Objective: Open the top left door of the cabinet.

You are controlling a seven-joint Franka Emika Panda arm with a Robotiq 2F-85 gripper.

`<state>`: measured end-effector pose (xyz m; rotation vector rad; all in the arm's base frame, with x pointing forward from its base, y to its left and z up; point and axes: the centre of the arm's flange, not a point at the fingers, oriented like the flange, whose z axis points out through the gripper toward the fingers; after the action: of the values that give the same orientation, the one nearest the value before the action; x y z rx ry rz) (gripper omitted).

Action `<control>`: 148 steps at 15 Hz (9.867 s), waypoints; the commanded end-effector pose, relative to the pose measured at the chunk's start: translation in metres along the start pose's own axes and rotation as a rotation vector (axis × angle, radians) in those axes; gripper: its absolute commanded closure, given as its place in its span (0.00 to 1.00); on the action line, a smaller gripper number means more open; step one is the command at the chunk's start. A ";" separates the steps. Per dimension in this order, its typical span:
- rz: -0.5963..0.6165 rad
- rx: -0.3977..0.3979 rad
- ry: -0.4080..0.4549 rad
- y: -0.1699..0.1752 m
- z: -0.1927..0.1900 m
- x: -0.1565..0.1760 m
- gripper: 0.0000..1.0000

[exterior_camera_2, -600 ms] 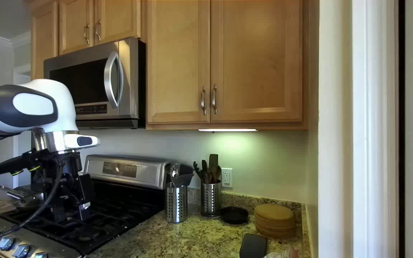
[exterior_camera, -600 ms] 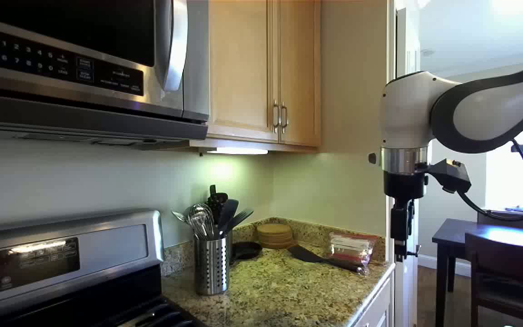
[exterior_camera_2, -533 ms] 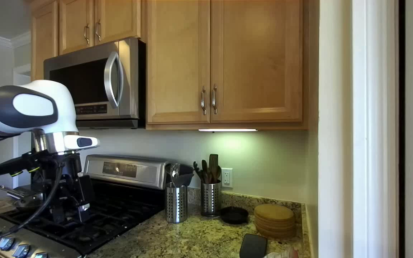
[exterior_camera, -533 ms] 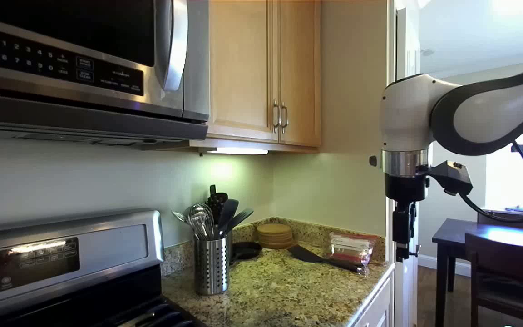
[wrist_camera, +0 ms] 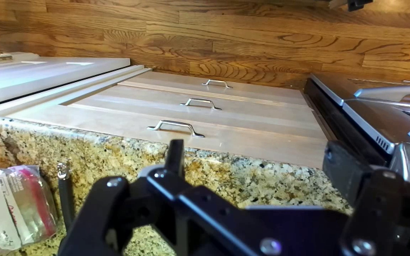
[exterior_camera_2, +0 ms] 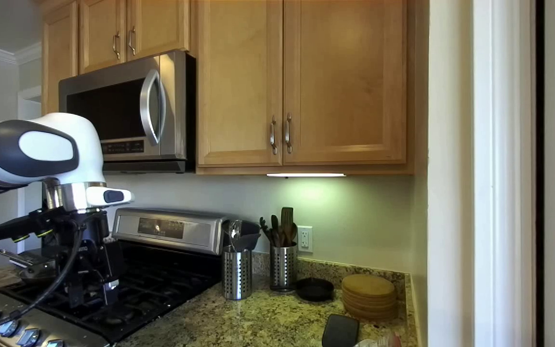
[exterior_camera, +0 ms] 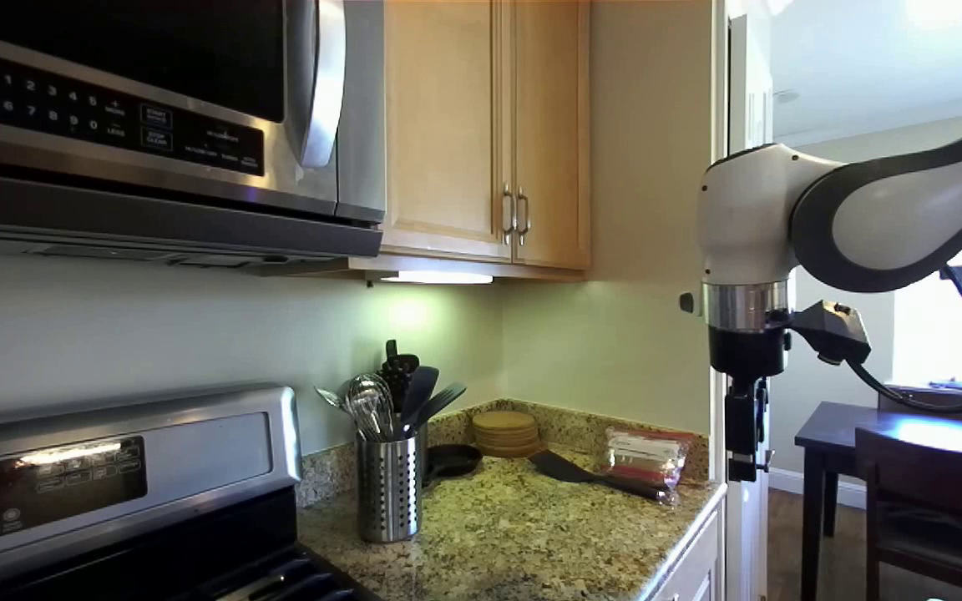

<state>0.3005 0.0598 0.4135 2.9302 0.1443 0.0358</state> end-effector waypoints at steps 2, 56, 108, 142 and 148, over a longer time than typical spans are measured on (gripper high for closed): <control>0.000 0.000 0.000 0.000 0.000 0.000 0.00; 0.264 -0.005 0.773 0.188 -0.239 0.299 0.00; 0.054 0.114 0.835 0.158 -0.240 0.199 0.92; -0.430 0.203 0.647 0.021 -0.280 0.045 0.00; -0.316 0.192 0.468 0.052 -0.248 0.044 0.00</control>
<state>0.3404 0.0828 0.6782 2.9481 0.8171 0.7898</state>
